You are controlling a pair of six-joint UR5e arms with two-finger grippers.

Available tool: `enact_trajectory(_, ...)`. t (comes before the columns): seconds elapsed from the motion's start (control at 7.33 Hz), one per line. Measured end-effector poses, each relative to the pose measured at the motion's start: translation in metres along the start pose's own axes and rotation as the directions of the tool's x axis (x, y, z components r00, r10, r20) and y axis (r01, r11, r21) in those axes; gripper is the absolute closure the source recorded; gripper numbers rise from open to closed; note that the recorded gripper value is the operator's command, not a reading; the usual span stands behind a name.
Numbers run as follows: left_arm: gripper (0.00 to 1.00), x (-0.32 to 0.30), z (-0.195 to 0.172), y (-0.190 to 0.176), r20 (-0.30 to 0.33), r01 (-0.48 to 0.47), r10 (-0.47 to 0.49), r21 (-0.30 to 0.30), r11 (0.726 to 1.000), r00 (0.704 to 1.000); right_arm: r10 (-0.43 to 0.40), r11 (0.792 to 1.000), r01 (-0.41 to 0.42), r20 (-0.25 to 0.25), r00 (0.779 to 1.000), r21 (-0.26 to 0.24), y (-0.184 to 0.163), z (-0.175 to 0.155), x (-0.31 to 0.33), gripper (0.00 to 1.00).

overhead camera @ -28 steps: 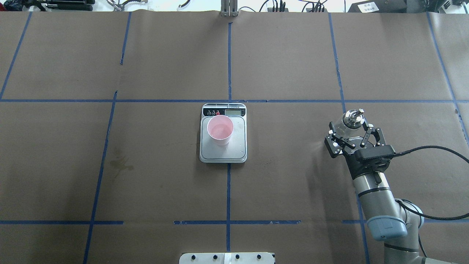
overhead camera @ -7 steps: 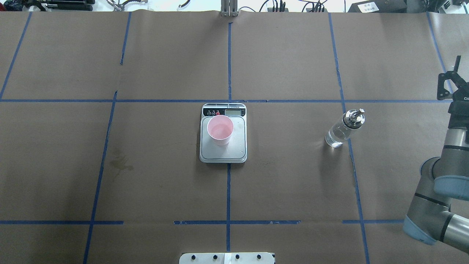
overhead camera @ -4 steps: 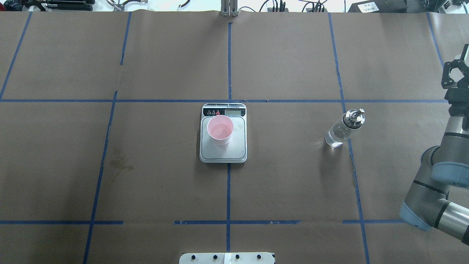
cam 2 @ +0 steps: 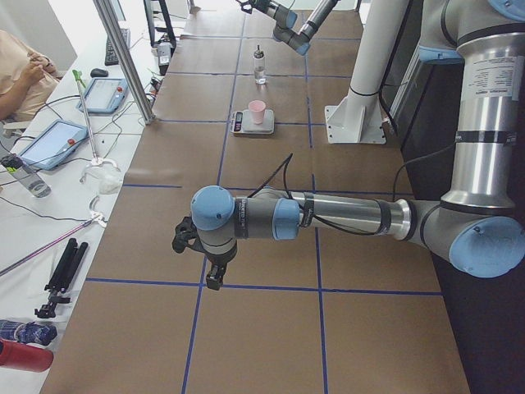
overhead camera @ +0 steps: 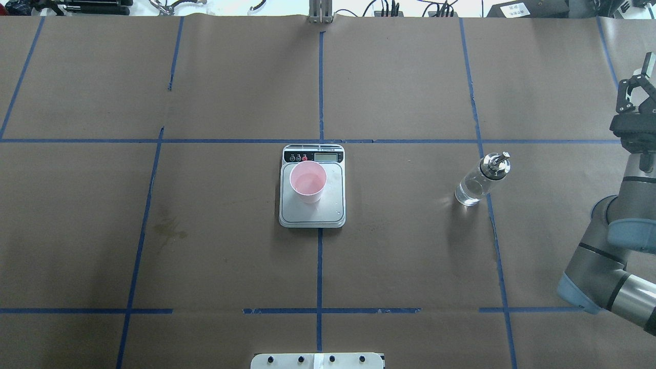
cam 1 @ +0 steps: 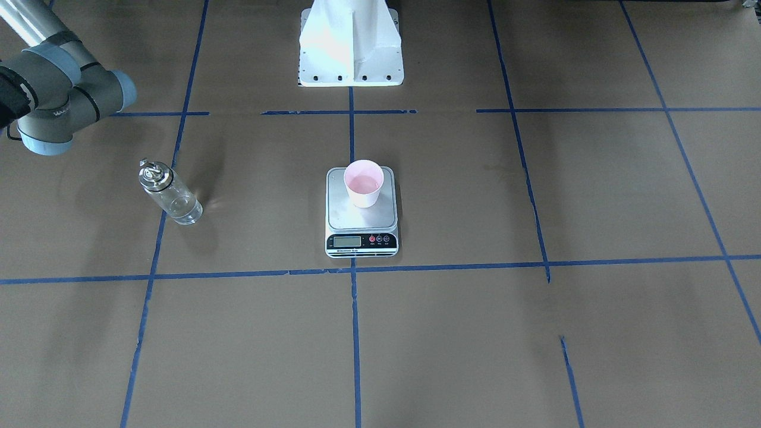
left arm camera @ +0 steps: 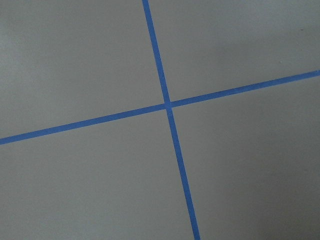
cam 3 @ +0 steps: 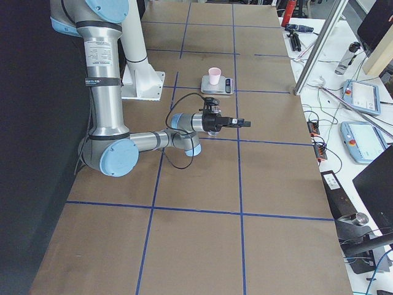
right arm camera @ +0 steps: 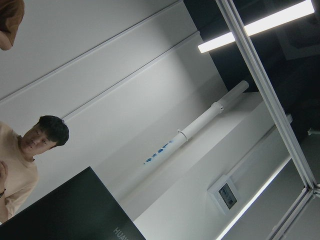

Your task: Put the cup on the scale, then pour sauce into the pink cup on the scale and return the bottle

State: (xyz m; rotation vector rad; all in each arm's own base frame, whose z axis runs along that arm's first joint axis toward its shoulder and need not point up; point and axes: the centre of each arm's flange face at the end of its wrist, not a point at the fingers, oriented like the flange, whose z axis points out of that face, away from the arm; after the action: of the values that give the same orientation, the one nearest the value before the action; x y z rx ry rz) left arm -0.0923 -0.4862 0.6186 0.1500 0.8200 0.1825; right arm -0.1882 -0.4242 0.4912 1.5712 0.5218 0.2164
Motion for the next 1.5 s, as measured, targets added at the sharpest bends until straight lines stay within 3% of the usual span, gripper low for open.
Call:
enact_trajectory(0.55, 0.00, 0.001, 0.000, 0.000, -0.003, 0.000, 0.000, 0.002, 1.000, 1.000, 0.080, 0.997, -0.080, 0.016, 0.997, 0.017, -0.020, -0.008, 0.002, 0.00)
enact_trajectory(0.82, 0.00, 0.001, 0.000, 0.000, -0.004, 0.000, 0.000, 0.002, 1.000, 1.000, 0.203, 0.979, -0.204, 0.069, 0.977, 0.020, -0.031, -0.039, 0.025, 0.00)
enact_trajectory(0.96, 0.00, 0.001, -0.001, 0.000, -0.004, -0.001, 0.001, 0.002, 1.000, 1.000, 0.310, 0.950, -0.310, 0.095, 0.946, -0.013, -0.063, -0.063, 0.037, 0.00)
enact_trajectory(1.09, 0.00, 0.001, -0.001, -0.001, -0.004, -0.002, 0.002, 0.003, 1.000, 1.000, 0.402, 0.915, -0.395, 0.114, 0.908, -0.083, -0.108, -0.089, 0.057, 0.00)
enact_trajectory(1.23, 0.00, 0.001, -0.001, -0.001, -0.003, -0.004, 0.004, 0.004, 1.000, 1.000, 0.417, 0.905, -0.401, 0.116, 0.901, -0.139, -0.133, -0.102, 0.074, 0.00)
enact_trajectory(1.5, 0.00, 0.001, -0.001, -0.001, -0.003, -0.004, 0.004, 0.004, 1.000, 1.000, 0.317, 0.929, -0.293, 0.075, 0.945, -0.227, -0.147, -0.108, 0.095, 0.00)
